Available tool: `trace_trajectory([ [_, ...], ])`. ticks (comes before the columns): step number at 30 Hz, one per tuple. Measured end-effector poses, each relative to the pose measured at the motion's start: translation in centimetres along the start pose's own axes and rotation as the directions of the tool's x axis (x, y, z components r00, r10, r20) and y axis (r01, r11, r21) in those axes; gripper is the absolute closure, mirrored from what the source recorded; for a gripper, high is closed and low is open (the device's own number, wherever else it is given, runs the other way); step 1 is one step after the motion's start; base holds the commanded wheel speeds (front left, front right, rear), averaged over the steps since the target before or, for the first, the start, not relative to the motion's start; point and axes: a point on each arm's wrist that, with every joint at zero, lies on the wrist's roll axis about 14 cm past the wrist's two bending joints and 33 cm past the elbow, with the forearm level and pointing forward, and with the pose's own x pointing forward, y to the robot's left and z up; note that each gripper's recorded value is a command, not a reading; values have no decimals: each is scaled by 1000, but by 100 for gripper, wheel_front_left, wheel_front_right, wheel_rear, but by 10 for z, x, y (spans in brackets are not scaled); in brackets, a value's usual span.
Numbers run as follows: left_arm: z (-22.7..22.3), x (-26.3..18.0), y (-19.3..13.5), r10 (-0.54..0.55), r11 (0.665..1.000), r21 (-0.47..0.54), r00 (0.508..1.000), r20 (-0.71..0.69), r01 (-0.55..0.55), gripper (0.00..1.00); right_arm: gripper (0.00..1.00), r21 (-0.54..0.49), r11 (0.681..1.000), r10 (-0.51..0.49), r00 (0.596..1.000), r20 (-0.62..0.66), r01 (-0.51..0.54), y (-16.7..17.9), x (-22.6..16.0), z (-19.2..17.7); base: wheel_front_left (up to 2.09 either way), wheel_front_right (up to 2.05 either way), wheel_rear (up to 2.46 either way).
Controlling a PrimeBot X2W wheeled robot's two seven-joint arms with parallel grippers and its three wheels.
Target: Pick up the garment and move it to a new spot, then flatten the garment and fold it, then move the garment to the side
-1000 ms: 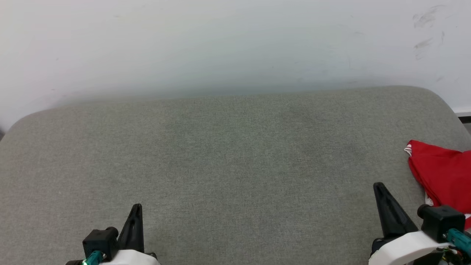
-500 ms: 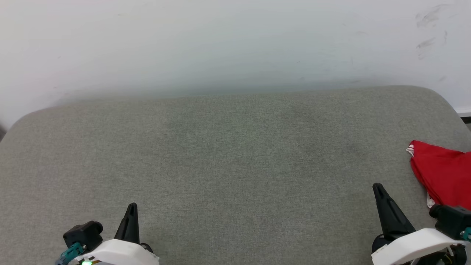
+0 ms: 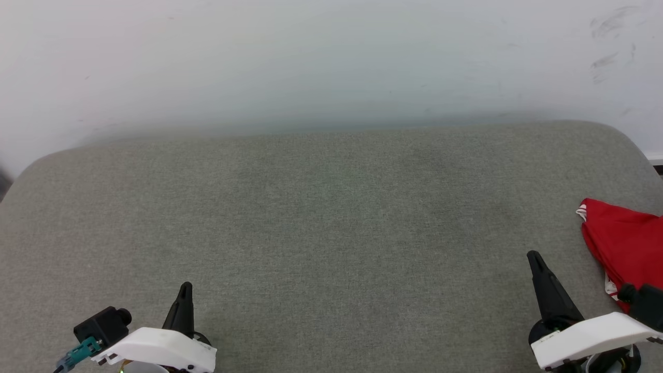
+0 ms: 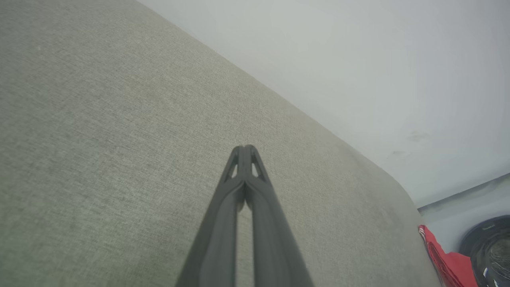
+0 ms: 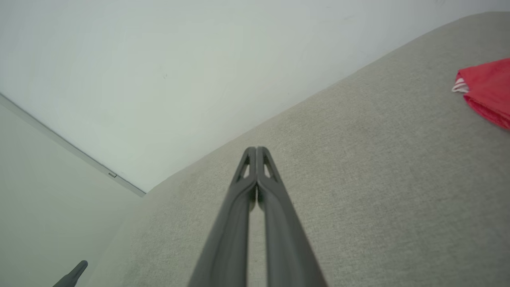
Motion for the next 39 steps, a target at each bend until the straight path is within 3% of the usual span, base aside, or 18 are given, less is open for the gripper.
trace_trajectory([
  [16, 4, 5, 1, -1, 974, -225, 1000, -7, 0, 100, 100, 219, 976, -6, 1000, 9, 4, -4, 8, 0, 0, 0, 0],
  [39, 13, 9, 1, -20, 881, -473, 1000, 10, 22, 100, 100, 468, 884, -23, 1000, 17, 12, -11, 17, -1, 0, 0, 0],
])
